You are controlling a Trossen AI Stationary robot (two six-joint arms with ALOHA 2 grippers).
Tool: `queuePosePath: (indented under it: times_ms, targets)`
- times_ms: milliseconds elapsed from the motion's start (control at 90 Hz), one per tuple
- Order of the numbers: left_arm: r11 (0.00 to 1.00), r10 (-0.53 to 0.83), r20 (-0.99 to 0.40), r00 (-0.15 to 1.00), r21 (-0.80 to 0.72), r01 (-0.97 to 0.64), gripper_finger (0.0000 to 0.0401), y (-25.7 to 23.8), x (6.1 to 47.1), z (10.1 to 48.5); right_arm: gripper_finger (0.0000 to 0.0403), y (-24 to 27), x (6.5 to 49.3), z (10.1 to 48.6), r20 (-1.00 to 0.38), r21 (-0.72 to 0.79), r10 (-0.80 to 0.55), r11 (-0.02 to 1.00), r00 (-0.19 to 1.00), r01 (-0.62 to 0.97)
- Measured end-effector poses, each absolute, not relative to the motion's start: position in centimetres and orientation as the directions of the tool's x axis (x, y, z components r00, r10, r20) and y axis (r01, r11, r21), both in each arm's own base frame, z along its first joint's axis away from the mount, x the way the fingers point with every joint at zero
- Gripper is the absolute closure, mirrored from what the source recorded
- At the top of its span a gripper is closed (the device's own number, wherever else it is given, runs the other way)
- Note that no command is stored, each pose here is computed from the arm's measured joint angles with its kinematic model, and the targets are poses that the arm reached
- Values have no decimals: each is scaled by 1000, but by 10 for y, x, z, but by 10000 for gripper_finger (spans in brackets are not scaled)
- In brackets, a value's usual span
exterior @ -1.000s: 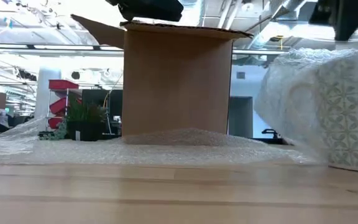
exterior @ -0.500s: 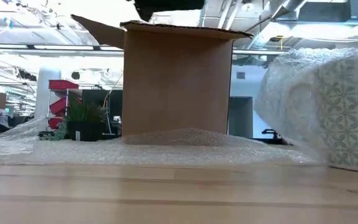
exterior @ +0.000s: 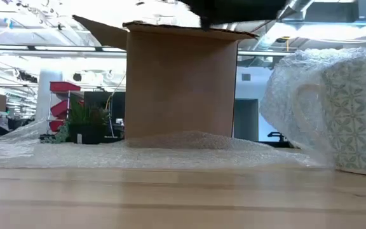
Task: Wrap mug
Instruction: Wrap the green patterned mug into the bubble wrap
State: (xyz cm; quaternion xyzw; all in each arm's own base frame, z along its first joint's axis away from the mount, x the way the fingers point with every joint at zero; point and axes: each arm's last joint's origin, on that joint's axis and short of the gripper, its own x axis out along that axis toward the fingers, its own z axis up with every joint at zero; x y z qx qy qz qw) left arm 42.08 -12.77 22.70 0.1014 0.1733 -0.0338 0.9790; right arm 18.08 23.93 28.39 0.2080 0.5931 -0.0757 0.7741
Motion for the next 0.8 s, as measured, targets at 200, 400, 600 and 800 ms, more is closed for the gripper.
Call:
queuePosePath:
  times_ms: [200,400,600,800]
  targets:
    - [973,-26,-402,915,199,115,294,-119,452,204,403,236,174,259,-965,187,84,885,247,426]
    - [970,-29,-436,900,206,131,294,-120,468,191,403,215,184,239,-957,50,-77,906,281,419]
    - [971,-28,-444,895,202,130,294,-120,469,189,403,199,207,241,-938,33,-101,926,333,375]
    - [972,-19,-450,893,202,122,294,-118,469,188,403,182,225,242,-927,16,-133,920,351,391]
